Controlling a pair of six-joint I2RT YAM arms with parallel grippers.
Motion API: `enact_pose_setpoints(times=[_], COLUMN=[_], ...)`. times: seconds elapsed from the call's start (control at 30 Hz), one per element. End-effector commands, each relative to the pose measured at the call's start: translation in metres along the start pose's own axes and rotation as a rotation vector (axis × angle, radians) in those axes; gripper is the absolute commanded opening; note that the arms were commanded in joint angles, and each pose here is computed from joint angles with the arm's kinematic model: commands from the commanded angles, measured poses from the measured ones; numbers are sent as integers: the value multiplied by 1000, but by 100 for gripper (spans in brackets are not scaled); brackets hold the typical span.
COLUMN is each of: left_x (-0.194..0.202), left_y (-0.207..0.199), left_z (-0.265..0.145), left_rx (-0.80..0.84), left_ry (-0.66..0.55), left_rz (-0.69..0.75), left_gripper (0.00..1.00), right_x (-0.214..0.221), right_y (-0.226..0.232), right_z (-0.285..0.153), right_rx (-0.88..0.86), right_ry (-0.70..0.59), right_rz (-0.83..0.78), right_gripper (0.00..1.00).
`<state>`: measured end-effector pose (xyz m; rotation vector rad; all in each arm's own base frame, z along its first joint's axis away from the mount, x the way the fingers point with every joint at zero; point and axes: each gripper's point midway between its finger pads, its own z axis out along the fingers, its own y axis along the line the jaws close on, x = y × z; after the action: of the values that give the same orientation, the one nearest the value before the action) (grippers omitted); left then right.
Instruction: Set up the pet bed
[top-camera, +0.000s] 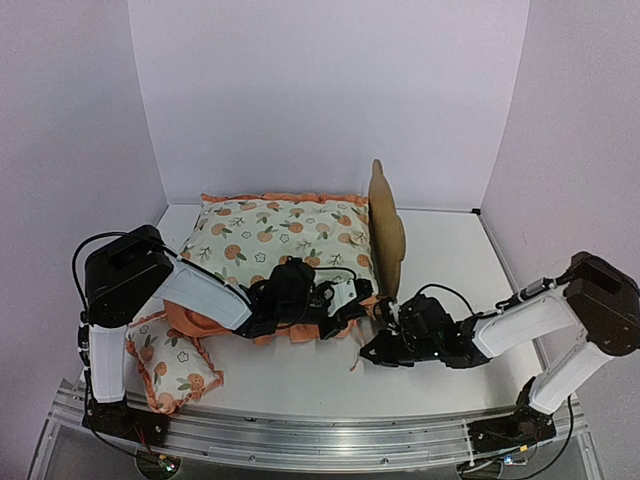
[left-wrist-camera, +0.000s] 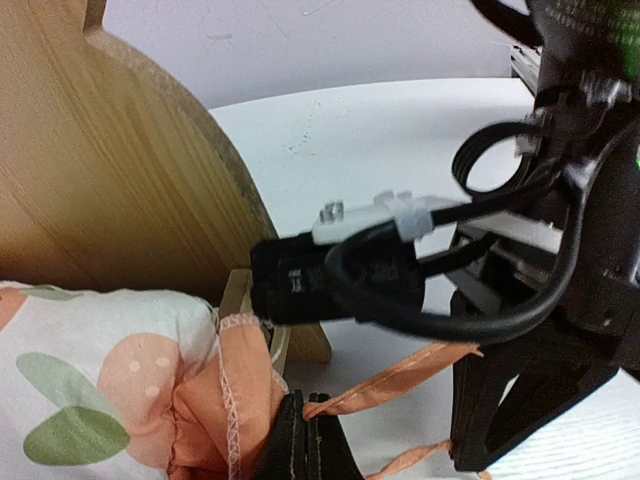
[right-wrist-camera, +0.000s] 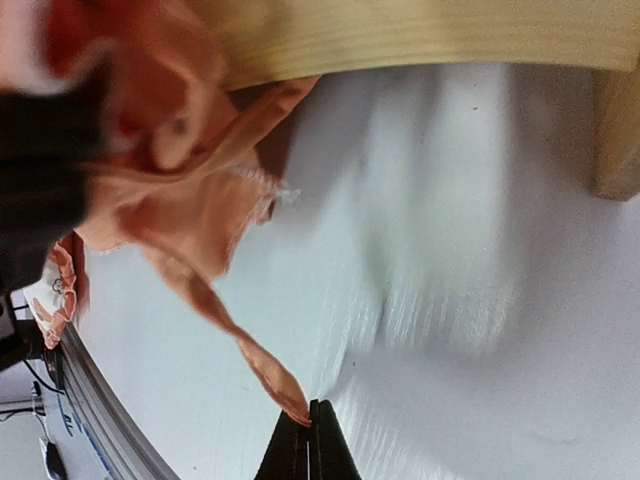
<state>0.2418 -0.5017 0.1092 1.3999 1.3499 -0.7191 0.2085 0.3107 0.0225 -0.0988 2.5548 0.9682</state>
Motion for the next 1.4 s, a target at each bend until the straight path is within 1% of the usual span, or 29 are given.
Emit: enact_pose_setpoints(times=[0.0, 0.17, 0.33, 0.5, 0.8, 0.97, 1.1, 1.2, 1.23, 1.3, 1.37], left_x=[-26, -17, -10, 4, 14, 13, 18, 31, 34, 29, 9], left_y=[6, -12, -32, -41, -54, -62, -77, -95, -99, -99, -81], left_z=[-13, -19, -23, -25, -36, -49, -63, -81, -86, -85, -66], left_rx=[48, 152, 255, 295, 365, 415, 510, 625, 653, 661, 570], left_ry=[-21, -5, 4, 48, 82, 70, 72, 88, 91, 91, 82], left_rz=[-69, -77, -45, 8, 140, 272, 379, 457, 468, 433, 327], left_gripper=[0, 0, 0, 1, 24, 41, 52, 58, 59, 60, 57], right_x=[-24, -44, -54, -64, -62, -60, -61, -61, -62, -62, -63], right_y=[2, 5, 16, 14, 8, 9, 9, 9, 10, 10, 10], right_z=[-23, -44, -38, -38, -29, -27, -26, -25, -25, -24, -25], right_rx=[70, 122, 128, 166, 198, 191, 189, 188, 186, 182, 181], right_ry=[-63, -83, -67, -93, -72, -57, -55, -52, -51, -49, -51], right_rz=[-57, -96, -123, -136, -166, -184, -196, -207, -209, -211, -213], right_gripper=[0, 0, 0, 0, 0, 0, 0, 0, 0, 0, 0])
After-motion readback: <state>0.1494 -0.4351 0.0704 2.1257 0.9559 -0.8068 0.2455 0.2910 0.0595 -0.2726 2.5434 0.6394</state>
